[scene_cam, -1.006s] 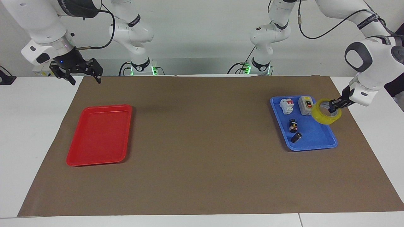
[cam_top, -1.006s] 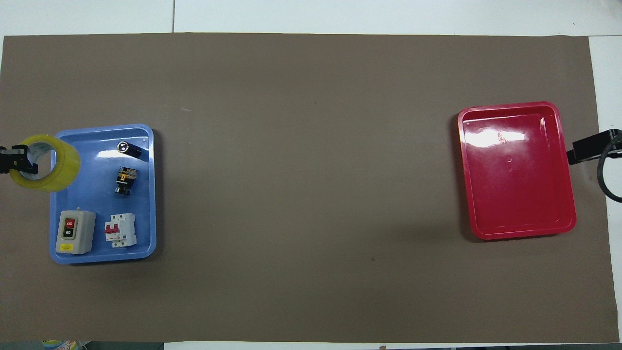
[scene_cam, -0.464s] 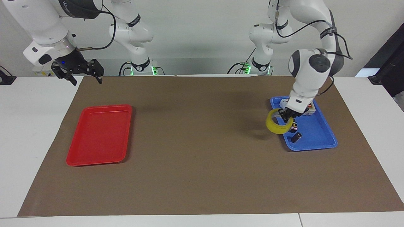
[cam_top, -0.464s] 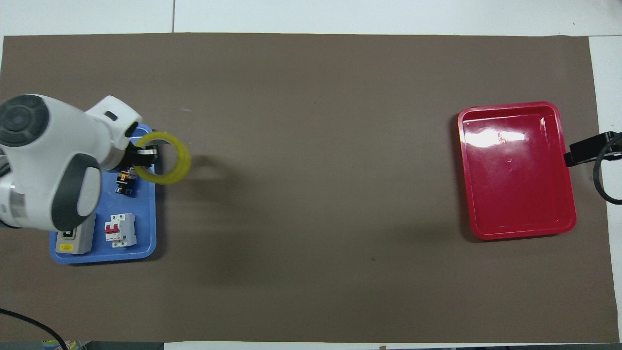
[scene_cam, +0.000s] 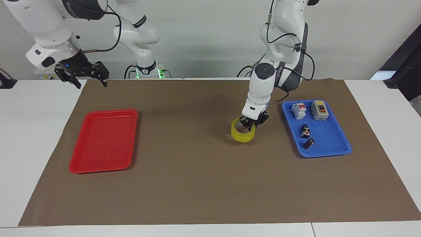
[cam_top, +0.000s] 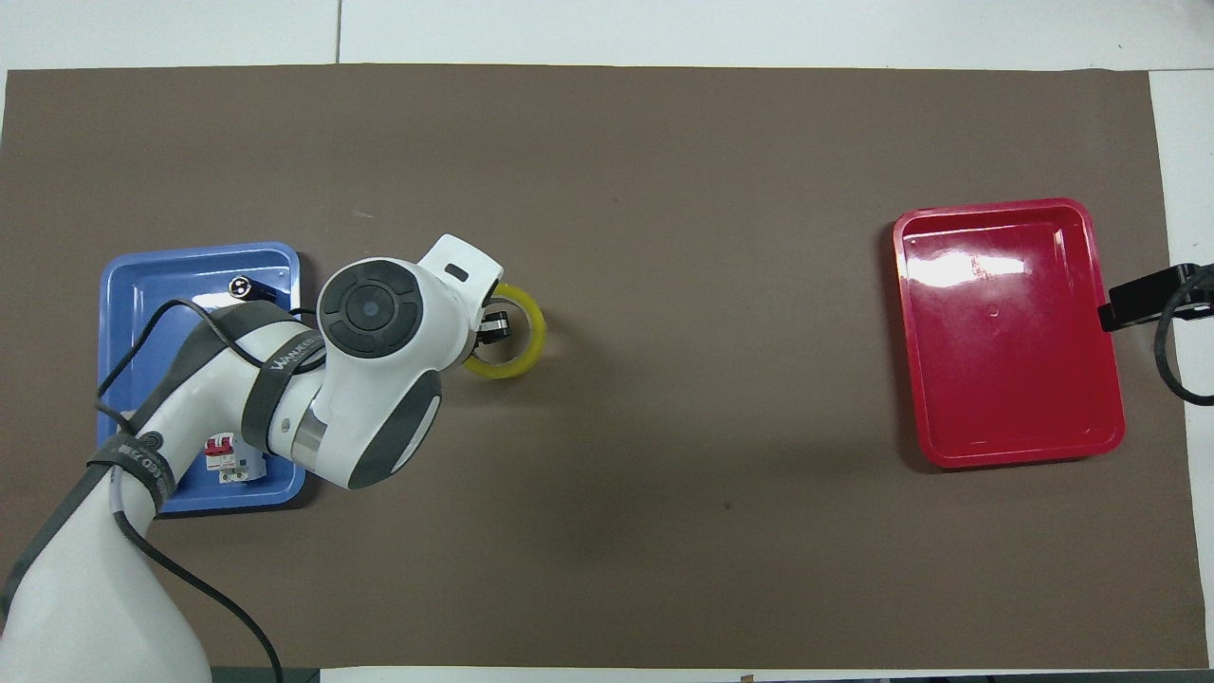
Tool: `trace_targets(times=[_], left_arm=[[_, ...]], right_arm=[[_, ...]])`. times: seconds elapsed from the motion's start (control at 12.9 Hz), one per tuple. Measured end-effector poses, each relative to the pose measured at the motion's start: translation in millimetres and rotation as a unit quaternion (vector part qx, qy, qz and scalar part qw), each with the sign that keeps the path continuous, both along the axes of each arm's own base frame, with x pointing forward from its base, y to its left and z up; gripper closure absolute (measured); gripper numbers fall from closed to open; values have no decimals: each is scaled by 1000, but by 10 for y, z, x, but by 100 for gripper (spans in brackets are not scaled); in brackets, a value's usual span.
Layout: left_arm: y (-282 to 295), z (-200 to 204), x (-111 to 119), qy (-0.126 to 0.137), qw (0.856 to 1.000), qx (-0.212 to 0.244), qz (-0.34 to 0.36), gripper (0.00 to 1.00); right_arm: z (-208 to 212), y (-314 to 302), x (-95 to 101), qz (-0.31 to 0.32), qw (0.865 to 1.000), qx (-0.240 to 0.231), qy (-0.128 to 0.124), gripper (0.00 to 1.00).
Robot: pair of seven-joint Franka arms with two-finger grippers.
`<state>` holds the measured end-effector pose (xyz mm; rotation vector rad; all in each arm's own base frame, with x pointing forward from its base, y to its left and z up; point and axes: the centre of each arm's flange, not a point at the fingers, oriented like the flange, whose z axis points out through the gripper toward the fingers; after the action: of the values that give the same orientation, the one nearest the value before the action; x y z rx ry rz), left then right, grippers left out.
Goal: Place and move tape with both arms
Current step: 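Lift the tape with the left gripper and carry it toward the table center, then set the tape down and open the left gripper while the right gripper reaches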
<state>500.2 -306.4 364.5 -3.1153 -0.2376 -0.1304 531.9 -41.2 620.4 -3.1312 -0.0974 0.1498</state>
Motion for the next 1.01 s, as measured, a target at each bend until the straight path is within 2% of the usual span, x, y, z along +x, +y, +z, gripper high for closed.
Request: trace_targets(times=[0.15, 0.46, 0.85, 1.01], left_arm=[[-432, 10, -56, -8, 1000, -8, 7, 78], [-1067, -293, -199, -6, 1000, -9, -23, 78], [-1214, -500, -300, 3, 999, -1, -37, 78], [-1212, -464, -292, 1, 999, -3, -37, 74]], right_arm=[[-3, 0, 0, 0, 1000, 0, 0, 0], [-32, 1, -6, 0, 1000, 0, 4, 0], [-75, 4, -25, 0, 1000, 0, -2, 0], [-68, 74, -19, 7, 1000, 0, -5, 0]])
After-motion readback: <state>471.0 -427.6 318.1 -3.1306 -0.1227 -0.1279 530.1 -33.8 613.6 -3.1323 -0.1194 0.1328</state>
